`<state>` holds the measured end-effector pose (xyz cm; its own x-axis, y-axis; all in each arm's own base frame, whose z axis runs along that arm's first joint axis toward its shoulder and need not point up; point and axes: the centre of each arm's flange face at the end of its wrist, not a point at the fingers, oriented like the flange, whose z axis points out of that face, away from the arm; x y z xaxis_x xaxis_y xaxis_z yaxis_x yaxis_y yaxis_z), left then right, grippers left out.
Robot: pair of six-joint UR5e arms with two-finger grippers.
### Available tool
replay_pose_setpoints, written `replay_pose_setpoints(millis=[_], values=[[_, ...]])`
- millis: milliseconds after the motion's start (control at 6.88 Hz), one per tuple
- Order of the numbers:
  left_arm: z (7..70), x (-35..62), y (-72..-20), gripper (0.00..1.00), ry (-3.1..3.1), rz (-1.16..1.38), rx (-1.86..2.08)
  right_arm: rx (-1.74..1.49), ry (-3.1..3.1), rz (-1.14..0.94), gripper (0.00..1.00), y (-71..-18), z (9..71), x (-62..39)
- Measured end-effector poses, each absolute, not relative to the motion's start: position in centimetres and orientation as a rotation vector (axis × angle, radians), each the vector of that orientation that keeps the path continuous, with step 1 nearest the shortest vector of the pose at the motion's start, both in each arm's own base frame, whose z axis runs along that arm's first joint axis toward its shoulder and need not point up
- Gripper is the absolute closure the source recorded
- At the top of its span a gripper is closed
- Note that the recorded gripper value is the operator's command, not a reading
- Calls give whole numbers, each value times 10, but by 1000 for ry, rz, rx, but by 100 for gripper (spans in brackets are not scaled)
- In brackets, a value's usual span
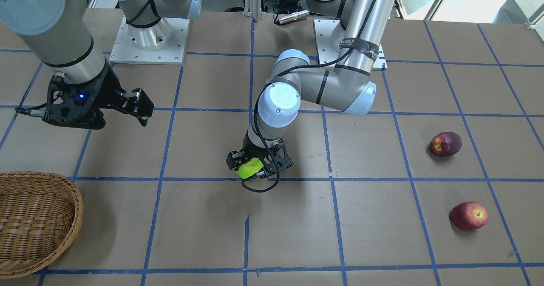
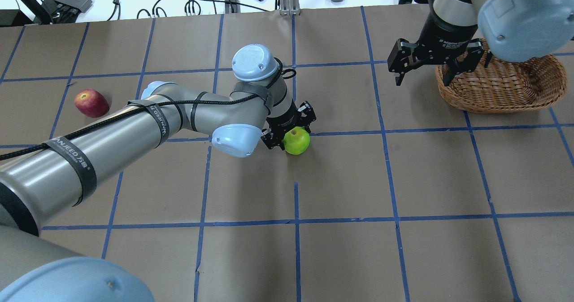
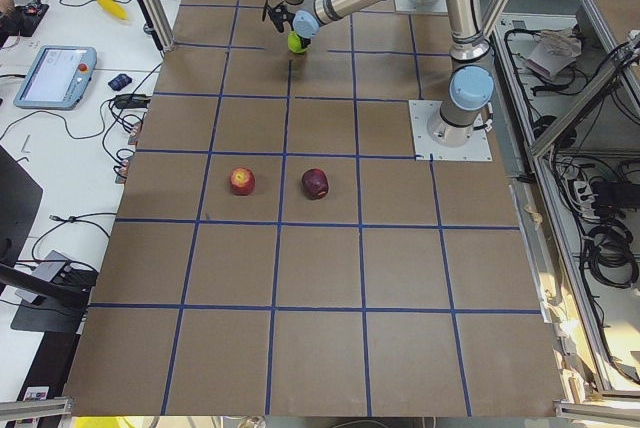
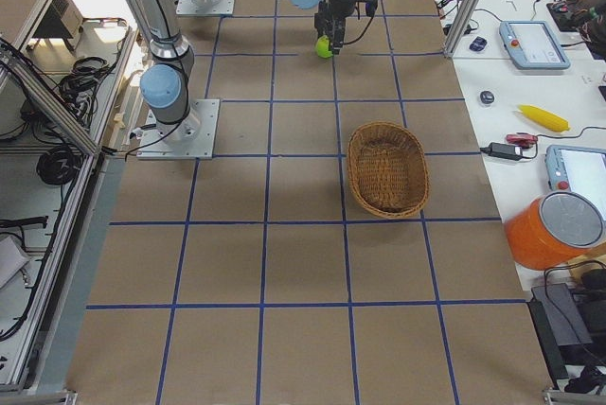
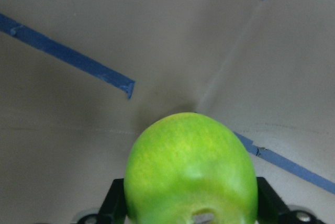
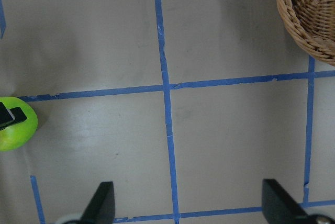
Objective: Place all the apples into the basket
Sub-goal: 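Carry the green apple to the table center and release it with left gripper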
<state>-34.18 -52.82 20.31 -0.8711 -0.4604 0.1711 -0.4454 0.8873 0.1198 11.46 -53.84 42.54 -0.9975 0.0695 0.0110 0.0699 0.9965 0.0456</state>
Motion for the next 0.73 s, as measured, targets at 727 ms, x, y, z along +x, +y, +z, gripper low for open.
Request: replay_pose_setpoints(millis=[727], values=[[294,-191,-562,0,-3117,-190,127,-141,-3148,-59,0,-555,403,135]])
